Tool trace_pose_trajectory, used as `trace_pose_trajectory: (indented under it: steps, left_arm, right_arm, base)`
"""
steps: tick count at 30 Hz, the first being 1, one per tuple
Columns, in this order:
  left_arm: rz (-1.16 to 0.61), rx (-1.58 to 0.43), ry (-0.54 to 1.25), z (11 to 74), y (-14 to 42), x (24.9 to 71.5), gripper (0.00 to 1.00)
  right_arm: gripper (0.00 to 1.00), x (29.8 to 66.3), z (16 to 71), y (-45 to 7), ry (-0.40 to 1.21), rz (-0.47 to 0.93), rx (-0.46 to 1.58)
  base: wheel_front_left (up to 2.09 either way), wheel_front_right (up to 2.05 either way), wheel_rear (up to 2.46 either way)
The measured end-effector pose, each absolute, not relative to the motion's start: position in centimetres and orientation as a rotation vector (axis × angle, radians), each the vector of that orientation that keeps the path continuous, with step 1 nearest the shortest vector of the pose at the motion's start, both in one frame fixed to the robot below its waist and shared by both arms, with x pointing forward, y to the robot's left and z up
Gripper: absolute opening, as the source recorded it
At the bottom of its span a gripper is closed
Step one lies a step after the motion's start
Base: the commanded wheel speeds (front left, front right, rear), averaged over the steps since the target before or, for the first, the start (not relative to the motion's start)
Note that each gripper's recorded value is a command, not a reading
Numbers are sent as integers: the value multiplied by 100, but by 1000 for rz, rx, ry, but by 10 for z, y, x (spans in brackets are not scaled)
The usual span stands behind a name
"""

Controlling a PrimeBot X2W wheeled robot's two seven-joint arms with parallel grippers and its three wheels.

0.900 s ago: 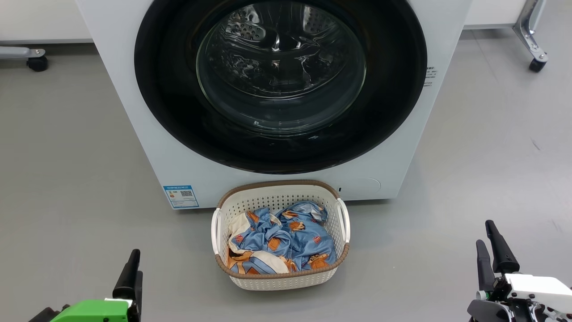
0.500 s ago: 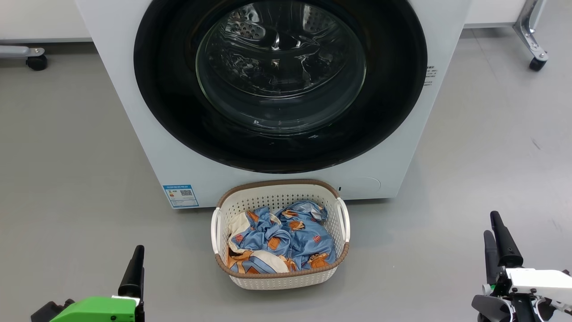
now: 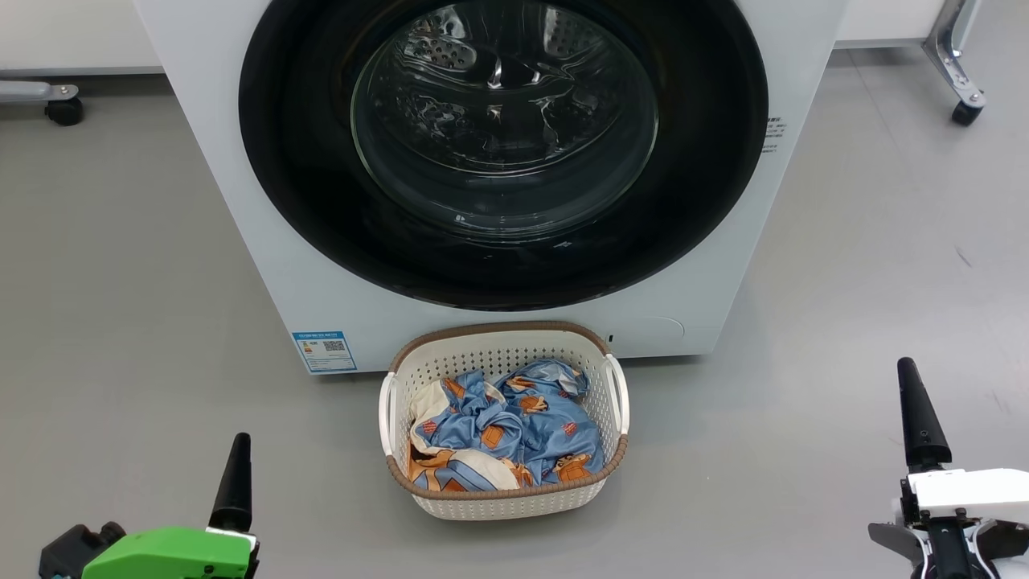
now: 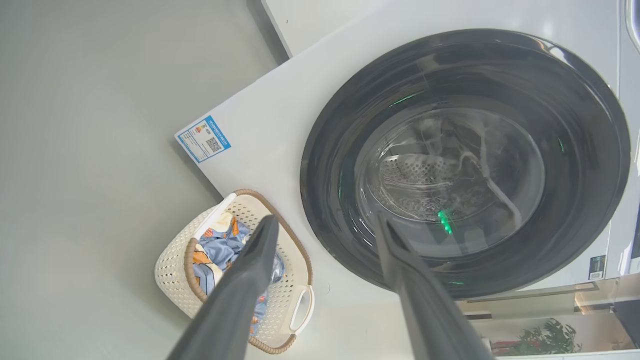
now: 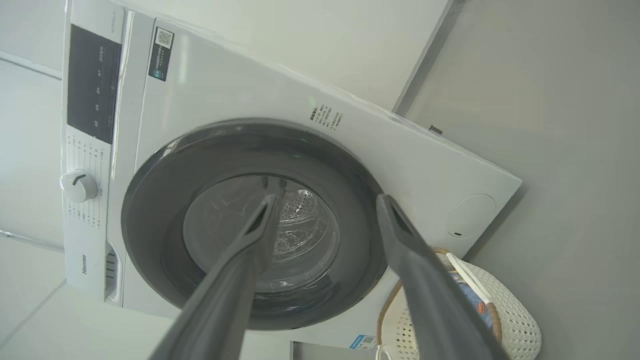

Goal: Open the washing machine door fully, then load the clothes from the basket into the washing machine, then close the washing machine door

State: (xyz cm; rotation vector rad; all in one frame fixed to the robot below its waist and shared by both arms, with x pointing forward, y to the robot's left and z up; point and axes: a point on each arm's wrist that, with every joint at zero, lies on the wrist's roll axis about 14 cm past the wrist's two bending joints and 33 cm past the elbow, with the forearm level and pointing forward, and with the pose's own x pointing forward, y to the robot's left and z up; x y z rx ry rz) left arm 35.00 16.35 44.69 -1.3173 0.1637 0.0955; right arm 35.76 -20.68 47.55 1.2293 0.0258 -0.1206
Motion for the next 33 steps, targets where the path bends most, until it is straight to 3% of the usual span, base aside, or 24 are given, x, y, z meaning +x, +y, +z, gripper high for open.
trace_pose_trajectory:
  steps: [33]
  left_arm:
    - [-47,-709,51,478,157,360,100]
  right_arm:
    - [100,362,526,-186,-102,64,507]
  base:
    - [0,0,0]
